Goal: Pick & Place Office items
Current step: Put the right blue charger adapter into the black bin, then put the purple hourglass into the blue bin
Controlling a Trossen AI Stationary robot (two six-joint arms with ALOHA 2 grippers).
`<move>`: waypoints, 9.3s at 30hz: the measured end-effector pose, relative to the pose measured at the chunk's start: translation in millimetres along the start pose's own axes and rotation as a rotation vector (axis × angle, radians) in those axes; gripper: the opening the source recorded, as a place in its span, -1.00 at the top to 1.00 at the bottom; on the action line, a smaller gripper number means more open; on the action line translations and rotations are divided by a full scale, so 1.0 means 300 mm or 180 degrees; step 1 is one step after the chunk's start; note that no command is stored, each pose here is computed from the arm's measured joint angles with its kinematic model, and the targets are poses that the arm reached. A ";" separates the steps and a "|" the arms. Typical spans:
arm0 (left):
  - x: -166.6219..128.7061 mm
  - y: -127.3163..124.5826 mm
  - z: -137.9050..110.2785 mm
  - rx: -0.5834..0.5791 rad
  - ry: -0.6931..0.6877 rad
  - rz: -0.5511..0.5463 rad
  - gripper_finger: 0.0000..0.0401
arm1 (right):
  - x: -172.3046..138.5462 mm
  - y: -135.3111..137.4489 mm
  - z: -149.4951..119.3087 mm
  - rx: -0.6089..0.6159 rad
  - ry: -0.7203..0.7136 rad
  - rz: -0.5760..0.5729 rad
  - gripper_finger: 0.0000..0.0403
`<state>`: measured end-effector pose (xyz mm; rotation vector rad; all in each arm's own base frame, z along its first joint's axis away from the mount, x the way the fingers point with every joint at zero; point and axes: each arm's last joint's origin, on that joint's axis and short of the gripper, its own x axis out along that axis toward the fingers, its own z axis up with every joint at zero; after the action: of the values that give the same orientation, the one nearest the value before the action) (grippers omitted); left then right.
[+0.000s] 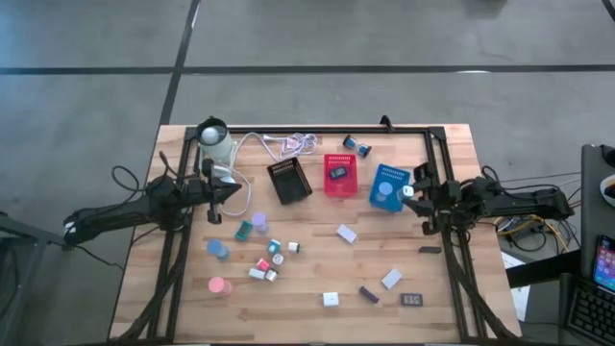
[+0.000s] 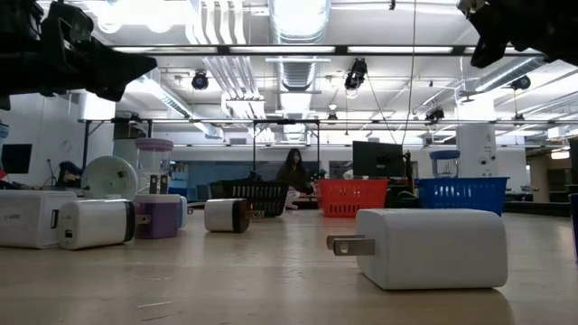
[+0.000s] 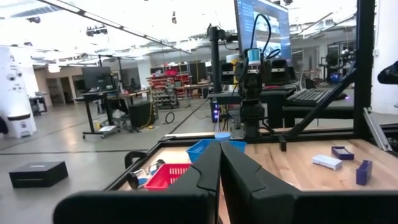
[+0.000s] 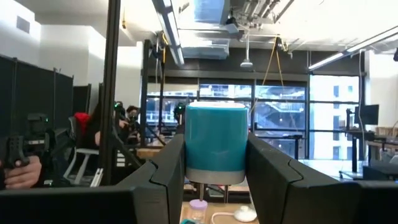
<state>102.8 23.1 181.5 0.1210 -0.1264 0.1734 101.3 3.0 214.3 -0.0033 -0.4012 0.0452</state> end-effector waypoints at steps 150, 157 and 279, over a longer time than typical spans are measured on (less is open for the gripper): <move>0.000 0.001 0.019 -0.0065 -0.0187 -0.0008 0.93 | 1.139 -0.465 -0.720 0.0808 0.4957 -0.1787 0.35; -0.001 0.001 0.019 -0.0066 -0.0191 -0.0008 0.93 | 1.137 -0.464 -0.739 0.0767 0.4988 -0.1612 0.33; 0.000 -0.005 -0.011 -0.0019 0.0098 -0.0139 0.94 | 0.104 -0.009 -0.081 0.0288 0.0492 0.0270 0.96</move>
<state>103.5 22.0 178.1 0.1152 -0.0935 0.1312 139.6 1.7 204.3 0.0652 -0.2440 0.1460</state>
